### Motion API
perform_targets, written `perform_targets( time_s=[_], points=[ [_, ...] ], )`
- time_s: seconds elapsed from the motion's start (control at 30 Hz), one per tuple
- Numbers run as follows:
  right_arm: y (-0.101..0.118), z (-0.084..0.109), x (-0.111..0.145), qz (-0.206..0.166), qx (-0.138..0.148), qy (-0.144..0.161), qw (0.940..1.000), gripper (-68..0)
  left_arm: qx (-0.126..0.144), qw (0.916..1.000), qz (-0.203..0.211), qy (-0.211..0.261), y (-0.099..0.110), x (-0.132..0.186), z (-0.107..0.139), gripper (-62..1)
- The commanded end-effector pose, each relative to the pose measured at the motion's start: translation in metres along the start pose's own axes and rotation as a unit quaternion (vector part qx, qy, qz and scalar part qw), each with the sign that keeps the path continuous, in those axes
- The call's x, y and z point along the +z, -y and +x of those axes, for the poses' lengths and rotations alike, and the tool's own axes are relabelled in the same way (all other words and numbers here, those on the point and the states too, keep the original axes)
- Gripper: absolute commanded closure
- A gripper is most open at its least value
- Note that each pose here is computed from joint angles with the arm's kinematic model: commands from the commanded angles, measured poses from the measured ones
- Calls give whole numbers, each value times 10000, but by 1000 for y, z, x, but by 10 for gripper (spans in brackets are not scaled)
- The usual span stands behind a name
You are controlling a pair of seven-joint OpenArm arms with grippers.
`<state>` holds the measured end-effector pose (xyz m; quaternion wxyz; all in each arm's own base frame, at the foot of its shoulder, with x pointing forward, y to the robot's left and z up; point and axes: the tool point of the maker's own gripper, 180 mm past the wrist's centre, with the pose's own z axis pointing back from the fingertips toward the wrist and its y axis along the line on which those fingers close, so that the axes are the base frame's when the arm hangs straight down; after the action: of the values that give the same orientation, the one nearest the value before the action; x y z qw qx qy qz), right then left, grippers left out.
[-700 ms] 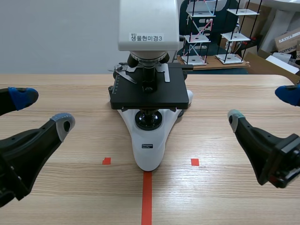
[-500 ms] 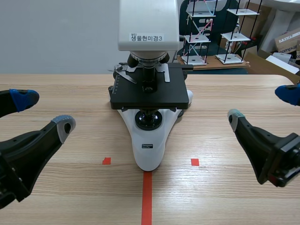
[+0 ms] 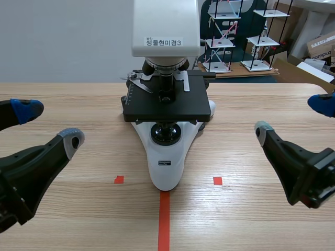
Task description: Point at the revolving nosepiece
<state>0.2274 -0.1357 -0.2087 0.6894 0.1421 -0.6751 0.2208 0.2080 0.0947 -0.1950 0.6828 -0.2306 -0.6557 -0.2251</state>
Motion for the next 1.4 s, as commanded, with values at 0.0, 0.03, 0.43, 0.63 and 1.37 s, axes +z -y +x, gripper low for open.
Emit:
perform_targets(
  time_s=[0.0,0.03,0.43,0.63,1.37],
  points=[
    [1,10,-1,17,49,171,9998,-604,11,9999,-1,115,1,0,6,-506],
    [1,10,-1,17,49,171,9998,-604,11,9999,-1,115,1,0,6,-506],
    [1,11,-1,19,49,198,9998,-604,11,9999,-1,115,1,0,6,-506],
    [1,13,-1,22,46,245,9997,-604,11,9999,-1,115,1,0,6,-506],
    [3,13,-7,64,384,192,9991,-63,11,9999,-1,115,1,0,6,-506]
  ],
)
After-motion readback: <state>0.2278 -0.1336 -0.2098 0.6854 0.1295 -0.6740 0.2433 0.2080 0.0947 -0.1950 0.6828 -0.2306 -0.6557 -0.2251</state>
